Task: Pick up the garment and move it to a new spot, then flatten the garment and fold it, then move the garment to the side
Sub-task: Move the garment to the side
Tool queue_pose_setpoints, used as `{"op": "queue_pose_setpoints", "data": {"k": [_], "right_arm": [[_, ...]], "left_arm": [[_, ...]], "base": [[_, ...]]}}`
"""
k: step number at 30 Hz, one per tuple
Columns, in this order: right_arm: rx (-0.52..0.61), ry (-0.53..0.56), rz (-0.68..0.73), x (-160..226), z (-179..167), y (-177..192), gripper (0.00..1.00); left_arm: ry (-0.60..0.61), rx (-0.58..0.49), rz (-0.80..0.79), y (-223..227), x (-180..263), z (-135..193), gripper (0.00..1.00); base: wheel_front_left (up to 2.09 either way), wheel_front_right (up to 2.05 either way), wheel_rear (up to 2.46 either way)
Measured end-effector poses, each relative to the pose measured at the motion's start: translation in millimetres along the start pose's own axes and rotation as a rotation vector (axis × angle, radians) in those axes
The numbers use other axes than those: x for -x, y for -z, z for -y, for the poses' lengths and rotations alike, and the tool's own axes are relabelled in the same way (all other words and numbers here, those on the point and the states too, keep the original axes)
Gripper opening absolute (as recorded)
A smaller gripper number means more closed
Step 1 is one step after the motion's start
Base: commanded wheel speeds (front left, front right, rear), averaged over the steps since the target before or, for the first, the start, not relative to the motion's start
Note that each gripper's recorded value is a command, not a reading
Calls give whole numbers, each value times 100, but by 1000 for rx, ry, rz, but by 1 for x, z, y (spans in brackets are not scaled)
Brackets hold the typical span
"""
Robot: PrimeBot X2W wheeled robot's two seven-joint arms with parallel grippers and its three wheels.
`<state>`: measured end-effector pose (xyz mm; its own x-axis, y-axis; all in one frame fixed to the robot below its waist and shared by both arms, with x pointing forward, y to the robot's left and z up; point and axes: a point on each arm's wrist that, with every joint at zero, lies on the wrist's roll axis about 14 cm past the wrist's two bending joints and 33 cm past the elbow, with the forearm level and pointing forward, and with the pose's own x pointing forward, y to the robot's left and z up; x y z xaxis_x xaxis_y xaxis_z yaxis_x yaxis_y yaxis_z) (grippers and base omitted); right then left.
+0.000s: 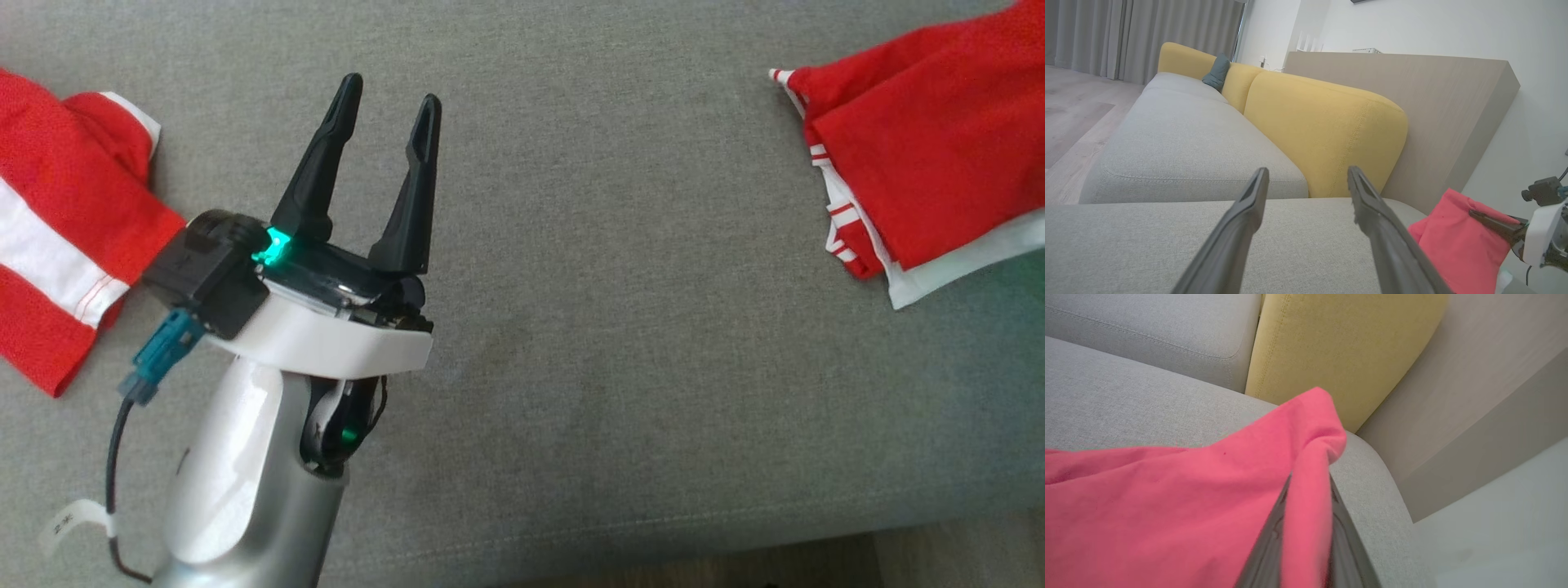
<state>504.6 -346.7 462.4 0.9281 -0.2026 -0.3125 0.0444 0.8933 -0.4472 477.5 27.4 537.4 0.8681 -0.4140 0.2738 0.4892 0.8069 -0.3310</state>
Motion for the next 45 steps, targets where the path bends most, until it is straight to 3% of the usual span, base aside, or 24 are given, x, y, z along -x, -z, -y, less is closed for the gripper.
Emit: {"op": "queue_pose_setpoints", "data": {"k": [1, 2, 7, 15, 24, 36, 45], "right_arm": [[-7, 0, -1, 1, -1, 1, 89], [-23, 2, -3, 3, -3, 2, 100], [-61, -6, 12, 8, -12, -7, 100], [-138, -41, 136, 25, -35, -54, 100], [-349, -140, 447, 70, -80, -142, 100], [-480, -315, 520, 138, -153, -120, 100], [-535, -338, 464, 164, -167, -84, 100]], "left_arm": [[0, -1, 2, -1, 0, 0, 100], [1, -2, 4, -2, 0, 1, 100], [-2, 2, 17, -10, 3, 3, 100], [-56, -23, 28, -26, 23, -2, 100], [-173, -59, 83, -60, 60, -17, 100], [-339, -77, 59, -65, 131, -36, 100], [-406, -61, 6, -50, 166, -38, 100]], "base": [[0, 0, 0], [0, 0, 0], [0, 0, 0], [0, 0, 0], [0, 0, 0], [0, 0, 0], [0, 0, 0]]}}
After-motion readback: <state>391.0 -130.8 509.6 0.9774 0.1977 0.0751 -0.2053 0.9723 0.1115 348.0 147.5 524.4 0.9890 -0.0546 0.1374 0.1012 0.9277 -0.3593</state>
